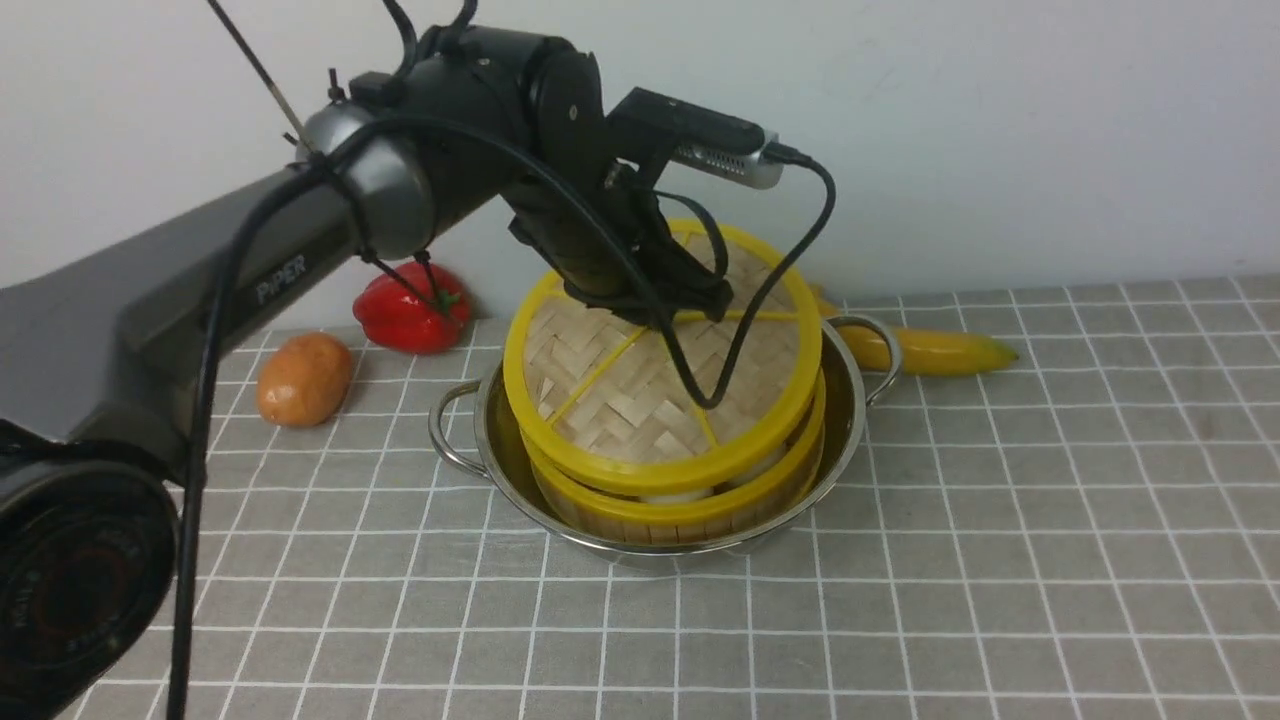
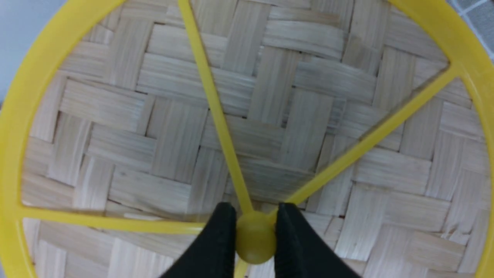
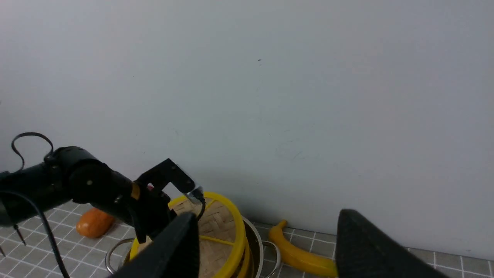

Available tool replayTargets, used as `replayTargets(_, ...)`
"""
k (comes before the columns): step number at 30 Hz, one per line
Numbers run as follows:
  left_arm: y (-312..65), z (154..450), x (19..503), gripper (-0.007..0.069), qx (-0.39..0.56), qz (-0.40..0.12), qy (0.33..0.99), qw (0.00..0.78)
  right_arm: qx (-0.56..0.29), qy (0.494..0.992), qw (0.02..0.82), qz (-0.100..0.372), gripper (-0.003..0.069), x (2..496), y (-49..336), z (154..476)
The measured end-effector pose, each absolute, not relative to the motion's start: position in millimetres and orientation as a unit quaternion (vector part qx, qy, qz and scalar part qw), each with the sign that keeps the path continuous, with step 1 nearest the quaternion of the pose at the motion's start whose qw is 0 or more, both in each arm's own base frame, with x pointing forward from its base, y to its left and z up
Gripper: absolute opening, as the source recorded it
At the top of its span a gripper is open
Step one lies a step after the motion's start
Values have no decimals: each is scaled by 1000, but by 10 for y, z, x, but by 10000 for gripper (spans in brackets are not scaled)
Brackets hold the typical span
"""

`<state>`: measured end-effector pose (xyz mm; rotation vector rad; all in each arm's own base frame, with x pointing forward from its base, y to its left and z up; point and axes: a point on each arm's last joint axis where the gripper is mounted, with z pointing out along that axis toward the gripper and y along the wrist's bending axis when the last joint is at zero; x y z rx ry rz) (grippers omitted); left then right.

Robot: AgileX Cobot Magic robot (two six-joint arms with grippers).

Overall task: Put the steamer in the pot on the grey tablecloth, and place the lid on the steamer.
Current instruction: 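Place the yellow bamboo steamer lid onto the steamer in the pot with the left gripper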

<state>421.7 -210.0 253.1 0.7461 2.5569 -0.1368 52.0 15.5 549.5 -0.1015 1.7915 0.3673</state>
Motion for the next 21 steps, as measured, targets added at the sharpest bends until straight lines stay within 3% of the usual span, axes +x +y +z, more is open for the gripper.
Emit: replayTargets(21, -2132, 2340, 4261, 116, 275, -51, 937, 212, -44, 776, 608, 164, 466, 518, 162, 5495)
